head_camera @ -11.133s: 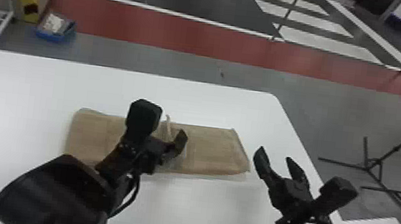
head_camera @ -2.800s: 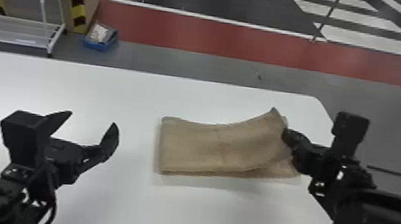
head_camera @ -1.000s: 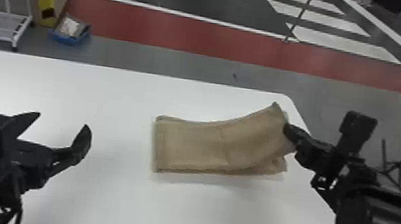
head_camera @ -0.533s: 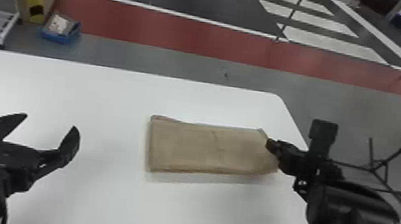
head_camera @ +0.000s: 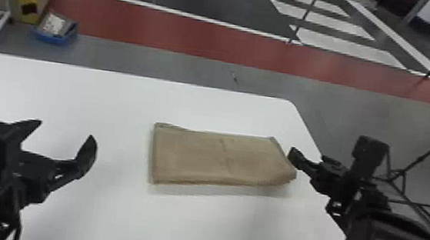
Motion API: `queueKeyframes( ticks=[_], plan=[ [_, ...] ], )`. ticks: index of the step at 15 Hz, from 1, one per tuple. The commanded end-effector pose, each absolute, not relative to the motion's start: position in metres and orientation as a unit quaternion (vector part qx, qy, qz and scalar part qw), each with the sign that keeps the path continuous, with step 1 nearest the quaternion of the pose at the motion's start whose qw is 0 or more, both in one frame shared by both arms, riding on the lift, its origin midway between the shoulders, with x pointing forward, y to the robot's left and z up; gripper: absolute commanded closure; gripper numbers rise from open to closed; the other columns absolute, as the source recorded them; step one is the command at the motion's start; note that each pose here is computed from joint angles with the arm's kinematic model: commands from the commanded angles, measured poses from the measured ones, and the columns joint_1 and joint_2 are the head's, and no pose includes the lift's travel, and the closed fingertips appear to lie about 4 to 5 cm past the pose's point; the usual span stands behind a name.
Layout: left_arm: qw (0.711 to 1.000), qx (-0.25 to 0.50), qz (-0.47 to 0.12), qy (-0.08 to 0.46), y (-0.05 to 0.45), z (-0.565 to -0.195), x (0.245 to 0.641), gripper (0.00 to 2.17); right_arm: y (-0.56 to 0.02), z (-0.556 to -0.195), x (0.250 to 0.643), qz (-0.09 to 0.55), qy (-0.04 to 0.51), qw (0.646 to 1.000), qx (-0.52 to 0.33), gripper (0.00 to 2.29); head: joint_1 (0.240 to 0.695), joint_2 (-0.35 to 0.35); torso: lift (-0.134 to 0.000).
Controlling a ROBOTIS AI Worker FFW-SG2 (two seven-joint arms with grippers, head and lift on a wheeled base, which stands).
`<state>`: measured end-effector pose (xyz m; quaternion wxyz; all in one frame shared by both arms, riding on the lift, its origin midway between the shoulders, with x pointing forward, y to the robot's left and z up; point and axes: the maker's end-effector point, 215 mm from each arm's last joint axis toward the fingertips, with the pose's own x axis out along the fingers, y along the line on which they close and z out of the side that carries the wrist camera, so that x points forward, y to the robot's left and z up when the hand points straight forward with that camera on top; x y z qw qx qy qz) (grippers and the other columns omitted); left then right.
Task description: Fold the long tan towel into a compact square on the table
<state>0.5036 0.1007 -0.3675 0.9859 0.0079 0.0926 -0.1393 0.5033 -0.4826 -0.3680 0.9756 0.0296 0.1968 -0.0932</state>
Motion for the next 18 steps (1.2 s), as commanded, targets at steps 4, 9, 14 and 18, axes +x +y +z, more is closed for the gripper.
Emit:
queueKeyframes(
  ticks=[4,9,14,18],
  plan=[
    [0.976,-0.022,-0.176,0.126,0.033,-0.4,0.515,0.24,-0.506,-0.344,0.459,-0.129,0.116,0.984,0.046,0.06,0.695,-0.35,-0.123],
    [0.956,-0.091,-0.214,0.177,-0.03,-0.431,0.536,0.28,-0.546,-0.333,0.407,-0.17,0.047,0.982,0.069,0.08,0.695,-0.35,-0.123],
    [0.95,-0.105,-0.22,0.195,-0.037,-0.445,0.544,0.34,-0.547,-0.333,0.405,-0.17,0.043,0.982,0.064,0.08,0.695,-0.35,-0.123],
    [0.943,-0.109,-0.238,0.207,-0.048,-0.447,0.538,0.36,-0.538,-0.338,0.412,-0.162,0.048,0.984,0.065,0.08,0.695,-0.35,-0.123]
  ],
)
